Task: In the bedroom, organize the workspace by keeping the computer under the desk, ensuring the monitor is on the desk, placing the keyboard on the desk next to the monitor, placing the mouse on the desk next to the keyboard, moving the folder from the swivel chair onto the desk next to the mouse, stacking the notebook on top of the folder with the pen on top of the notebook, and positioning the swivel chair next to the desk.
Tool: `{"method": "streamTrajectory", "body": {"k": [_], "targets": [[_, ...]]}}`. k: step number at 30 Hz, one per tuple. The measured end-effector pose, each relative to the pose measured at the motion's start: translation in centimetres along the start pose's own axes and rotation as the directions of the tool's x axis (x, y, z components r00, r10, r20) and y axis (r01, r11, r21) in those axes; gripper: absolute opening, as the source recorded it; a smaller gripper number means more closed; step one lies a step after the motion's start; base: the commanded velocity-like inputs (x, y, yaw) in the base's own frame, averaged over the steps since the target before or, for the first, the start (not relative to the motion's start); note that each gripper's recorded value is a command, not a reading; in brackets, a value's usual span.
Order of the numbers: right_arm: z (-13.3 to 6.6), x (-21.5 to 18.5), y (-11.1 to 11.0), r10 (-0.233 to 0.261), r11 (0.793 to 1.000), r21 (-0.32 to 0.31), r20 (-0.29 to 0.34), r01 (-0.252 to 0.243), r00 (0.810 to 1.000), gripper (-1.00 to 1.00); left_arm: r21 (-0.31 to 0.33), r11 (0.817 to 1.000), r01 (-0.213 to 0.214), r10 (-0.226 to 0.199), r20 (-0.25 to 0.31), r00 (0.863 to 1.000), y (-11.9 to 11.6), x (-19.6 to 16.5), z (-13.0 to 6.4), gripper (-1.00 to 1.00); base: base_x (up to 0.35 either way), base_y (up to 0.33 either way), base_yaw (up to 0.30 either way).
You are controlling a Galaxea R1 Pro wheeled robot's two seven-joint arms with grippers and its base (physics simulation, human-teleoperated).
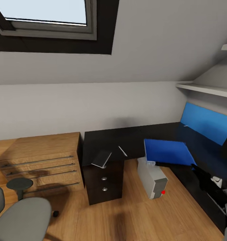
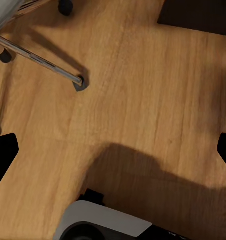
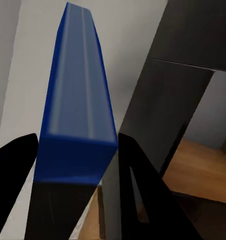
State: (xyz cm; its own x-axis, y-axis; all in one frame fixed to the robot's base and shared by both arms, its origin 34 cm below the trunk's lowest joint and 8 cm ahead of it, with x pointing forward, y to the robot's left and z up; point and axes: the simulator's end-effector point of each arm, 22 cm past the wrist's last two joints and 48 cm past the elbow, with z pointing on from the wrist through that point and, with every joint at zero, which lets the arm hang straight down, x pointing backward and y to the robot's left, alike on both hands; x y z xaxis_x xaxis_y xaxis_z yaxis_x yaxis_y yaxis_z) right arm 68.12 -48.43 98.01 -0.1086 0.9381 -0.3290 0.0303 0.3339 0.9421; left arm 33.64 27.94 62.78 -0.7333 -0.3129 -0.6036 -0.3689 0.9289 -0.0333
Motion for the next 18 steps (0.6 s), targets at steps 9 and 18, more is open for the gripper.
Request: {"method": "streamTrajectory", "body": {"k": [9, 18], "targets": [[-1.3, -1.8, -3.8, 0.078, 0.99, 0.105, 0.185, -0.098, 0.98, -1.0, 0.001, 1.0, 0.001, -0.001, 0.0, 1.0, -0.1, 0.0, 0.0, 1.0, 0.0, 0.0, 0.0], [-1.1, -1.8, -4.3, 0.006, 0.99, 0.134, 0.269, -0.044, 0.963, -1.0, 0.001, 1.0, 0.001, -0.001, -0.002, 1.0, -0.1, 0.1, 0.0, 1.0, 0.0, 0.0, 0.0]]}}
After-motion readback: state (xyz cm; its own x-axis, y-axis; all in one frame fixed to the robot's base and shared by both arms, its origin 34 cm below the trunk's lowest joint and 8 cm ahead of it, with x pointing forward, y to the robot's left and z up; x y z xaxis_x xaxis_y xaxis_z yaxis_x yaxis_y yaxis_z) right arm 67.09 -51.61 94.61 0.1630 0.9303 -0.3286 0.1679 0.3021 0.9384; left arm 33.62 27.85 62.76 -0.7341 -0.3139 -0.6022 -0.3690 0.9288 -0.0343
